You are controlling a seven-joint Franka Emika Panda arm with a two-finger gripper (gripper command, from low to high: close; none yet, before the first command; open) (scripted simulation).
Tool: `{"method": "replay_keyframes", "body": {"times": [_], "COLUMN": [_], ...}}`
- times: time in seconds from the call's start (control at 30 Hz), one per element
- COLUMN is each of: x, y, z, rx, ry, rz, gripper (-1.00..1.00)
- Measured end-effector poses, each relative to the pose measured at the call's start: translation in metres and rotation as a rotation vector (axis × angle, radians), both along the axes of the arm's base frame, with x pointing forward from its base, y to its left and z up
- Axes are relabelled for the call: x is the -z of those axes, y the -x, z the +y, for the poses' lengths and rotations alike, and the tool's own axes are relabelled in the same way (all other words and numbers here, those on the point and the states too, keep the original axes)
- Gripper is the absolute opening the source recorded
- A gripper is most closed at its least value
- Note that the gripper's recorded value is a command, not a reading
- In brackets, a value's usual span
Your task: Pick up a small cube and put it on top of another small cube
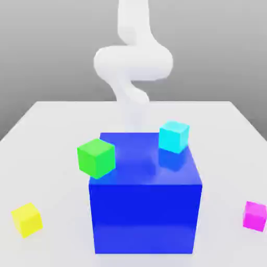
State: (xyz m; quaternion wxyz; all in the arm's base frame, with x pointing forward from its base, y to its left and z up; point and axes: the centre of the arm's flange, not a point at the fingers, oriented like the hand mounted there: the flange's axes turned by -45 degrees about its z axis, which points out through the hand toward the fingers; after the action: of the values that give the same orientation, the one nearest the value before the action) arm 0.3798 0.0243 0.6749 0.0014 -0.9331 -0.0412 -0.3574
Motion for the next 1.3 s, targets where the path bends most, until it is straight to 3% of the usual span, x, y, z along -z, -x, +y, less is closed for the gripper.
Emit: {"method": "replay_keyframes", "body": {"times": [0.2, 0.43, 0.87, 1.03, 1.07, 1.3], "x": [0.099, 0.227, 0.47, 0.538, 0.545, 0.543], "y": [-0.059, -0.079, 0.008, 0.016, 0.017, 0.017], "z": [0.071, 0.16, 0.287, 0.292, 0.292, 0.292], "rx": [-0.227, -0.501, -1.028, -1.059, -1.059, -1.059], "ry": [0.099, 0.215, 0.425, 0.435, 0.436, 0.437], "rz": [0.159, 0.328, 0.615, 0.632, 0.632, 0.633], "gripper": [0.0, 0.0, 0.0, 0.0, -1.0, -1.0]}}
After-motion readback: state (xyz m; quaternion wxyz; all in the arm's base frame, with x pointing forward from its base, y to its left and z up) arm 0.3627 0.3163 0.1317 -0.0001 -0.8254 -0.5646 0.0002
